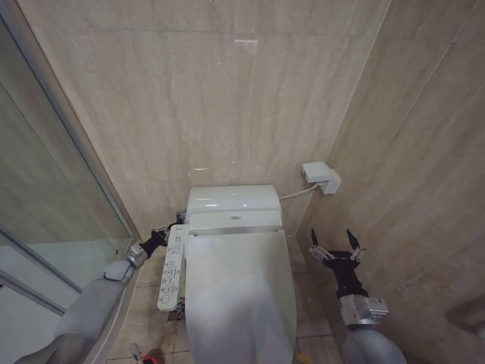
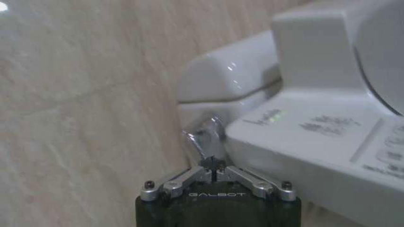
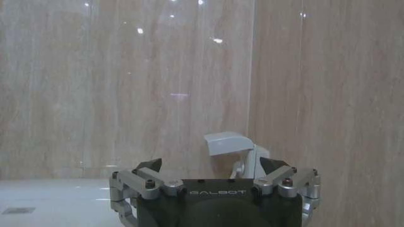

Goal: Open the toilet lid, clean the toilet bowl with a toilet brush, close the toilet lid, and flush.

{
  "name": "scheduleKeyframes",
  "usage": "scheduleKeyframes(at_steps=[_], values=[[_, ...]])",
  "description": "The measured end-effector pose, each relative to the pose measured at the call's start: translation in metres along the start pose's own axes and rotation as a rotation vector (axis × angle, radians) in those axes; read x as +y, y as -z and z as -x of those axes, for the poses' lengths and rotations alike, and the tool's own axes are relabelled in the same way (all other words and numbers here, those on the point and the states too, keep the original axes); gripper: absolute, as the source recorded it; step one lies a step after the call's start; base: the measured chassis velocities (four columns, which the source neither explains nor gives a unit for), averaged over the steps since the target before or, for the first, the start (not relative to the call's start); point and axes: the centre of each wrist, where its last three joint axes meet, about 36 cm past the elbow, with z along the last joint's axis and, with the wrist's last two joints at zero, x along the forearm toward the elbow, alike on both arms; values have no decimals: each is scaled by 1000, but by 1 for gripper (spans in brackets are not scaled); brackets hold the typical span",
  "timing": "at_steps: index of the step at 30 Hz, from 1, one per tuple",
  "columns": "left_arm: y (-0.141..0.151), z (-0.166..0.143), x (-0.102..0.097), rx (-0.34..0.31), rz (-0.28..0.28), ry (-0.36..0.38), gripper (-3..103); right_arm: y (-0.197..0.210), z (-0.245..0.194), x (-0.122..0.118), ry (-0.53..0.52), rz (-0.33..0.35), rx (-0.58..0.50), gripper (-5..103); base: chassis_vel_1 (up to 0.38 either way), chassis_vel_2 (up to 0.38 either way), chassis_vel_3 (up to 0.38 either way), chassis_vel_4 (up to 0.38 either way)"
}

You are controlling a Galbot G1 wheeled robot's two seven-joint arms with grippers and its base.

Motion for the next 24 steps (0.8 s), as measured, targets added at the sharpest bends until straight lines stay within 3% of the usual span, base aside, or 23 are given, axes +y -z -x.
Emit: scheduleKeyframes(at_steps=[2, 5, 15, 19, 24], values=[[0, 0, 1, -9, -15, 33, 0, 0, 0, 0, 0, 0, 0, 100, 0, 0, 0, 0], [0, -9, 3, -22, -60, 150, 0, 0, 0, 0, 0, 0, 0, 100, 0, 0, 0, 0], [-2, -53, -1, -31, -144, 333, 0, 0, 0, 0, 0, 0, 0, 100, 0, 0, 0, 0], [35, -58, -14, -64, -198, 474, 0, 0, 0, 0, 0, 0, 0, 100, 0, 0, 0, 0], [62, -59, -24, -86, -227, 506, -3, 0, 0, 0, 0, 0, 0, 100, 0, 0, 0, 0]])
